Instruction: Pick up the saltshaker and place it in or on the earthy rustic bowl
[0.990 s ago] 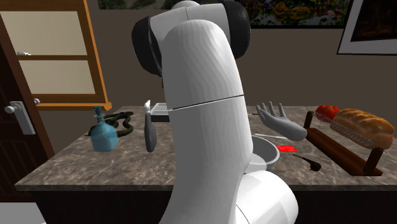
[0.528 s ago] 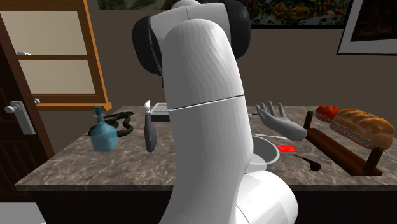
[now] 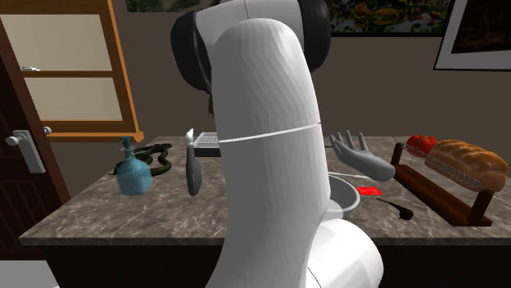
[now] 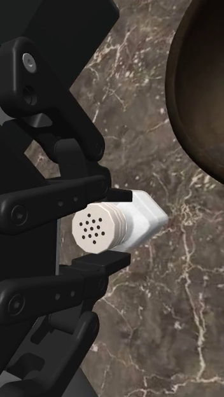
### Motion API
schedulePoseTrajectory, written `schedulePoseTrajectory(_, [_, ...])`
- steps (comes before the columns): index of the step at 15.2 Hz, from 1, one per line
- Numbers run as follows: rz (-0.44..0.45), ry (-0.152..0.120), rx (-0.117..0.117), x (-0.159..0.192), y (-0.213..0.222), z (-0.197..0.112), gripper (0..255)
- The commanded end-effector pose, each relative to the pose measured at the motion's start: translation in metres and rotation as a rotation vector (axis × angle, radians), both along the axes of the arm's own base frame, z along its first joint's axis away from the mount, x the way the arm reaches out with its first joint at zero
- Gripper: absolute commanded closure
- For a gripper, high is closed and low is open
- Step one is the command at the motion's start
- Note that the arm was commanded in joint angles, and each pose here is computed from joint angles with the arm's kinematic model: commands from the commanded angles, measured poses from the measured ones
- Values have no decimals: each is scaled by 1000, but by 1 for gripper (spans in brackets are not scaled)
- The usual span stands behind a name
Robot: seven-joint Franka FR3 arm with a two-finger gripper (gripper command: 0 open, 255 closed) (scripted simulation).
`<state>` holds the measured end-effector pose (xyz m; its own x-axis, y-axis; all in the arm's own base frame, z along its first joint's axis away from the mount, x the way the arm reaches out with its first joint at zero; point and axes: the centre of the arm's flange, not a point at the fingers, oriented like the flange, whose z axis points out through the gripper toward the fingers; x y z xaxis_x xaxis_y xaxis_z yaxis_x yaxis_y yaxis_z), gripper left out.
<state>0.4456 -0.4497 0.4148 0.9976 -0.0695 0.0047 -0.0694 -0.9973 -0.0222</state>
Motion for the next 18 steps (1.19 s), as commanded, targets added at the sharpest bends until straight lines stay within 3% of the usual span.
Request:
schedulePoseTrajectory(1, [0,0,0,1,1,12,255])
schedulePoseTrajectory(18, [0,0,0,1,1,101,255])
